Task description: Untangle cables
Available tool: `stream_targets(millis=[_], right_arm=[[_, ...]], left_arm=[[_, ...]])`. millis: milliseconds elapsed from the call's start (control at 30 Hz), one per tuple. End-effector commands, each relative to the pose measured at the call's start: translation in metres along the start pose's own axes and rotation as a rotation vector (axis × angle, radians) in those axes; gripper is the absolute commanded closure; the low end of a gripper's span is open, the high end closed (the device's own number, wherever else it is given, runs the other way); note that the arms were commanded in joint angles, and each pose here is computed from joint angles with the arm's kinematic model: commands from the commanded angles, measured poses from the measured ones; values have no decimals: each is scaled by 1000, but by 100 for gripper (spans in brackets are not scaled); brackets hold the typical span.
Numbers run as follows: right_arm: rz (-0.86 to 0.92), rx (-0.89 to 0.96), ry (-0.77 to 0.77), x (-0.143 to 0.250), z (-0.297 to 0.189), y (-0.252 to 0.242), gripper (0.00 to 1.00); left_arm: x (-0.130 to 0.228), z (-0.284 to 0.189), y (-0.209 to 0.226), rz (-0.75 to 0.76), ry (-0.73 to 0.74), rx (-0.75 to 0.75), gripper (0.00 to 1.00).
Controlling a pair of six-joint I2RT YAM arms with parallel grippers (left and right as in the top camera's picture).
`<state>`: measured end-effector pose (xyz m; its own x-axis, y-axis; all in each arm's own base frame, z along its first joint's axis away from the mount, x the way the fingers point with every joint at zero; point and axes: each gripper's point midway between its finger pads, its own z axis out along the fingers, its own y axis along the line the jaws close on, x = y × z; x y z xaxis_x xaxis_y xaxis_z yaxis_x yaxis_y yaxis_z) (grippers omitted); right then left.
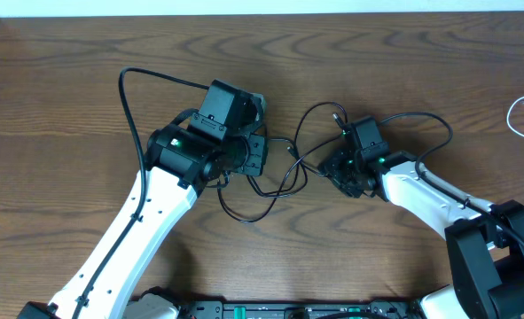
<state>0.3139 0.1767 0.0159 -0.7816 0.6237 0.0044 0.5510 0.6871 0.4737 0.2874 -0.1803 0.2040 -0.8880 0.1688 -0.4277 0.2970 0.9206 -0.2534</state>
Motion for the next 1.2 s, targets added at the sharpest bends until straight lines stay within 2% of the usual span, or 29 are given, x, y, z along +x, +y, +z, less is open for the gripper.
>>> stream_targets(millis=[0,67,100,333,467,533,633,767,833,867,933,1000,1167], right_arm=[[26,22,-33,-2,2,-4,72],[21,24,-31,-1,2,-5,86],[-2,24,-30,-1,2,-4,98],[-264,40,-65,-15,-1,-7,99],[-324,136,-94,-53,-23,-29,99],[-332,211,-127,-84,-48,-44,99],[-323,365,-212,-137,-99,-69,99],[-207,579,-364,-201,-197,-104,99],[-142,627,-431,-220,-240,-115,99],[-67,640,-497,-236,-283,-123,99],[-12,611,-542,-244,-316,-126,99],[-24,455,-548,-246,-339,-105,99],[-374,-102,-432,-218,-342,12,99]], left_arm=[[-3,-2,2,12,-9,-12,73],[-3,-2,2,12,-9,-13,73],[-3,-2,2,12,-9,-12,73],[-1,-2,4,32,-4,-24,73],[2,-8,46,32,-6,-262,74],[4,-16,69,27,-1,-387,78],[6,-25,94,-15,1,-484,81],[4,-32,122,-137,-15,-524,81],[4,-37,137,-208,-27,-544,85],[5,-42,152,-287,-40,-565,85],[6,-44,160,-349,-46,-556,85],[6,-38,153,-392,-39,-453,85],[-4,-27,124,-396,-45,-261,85]])
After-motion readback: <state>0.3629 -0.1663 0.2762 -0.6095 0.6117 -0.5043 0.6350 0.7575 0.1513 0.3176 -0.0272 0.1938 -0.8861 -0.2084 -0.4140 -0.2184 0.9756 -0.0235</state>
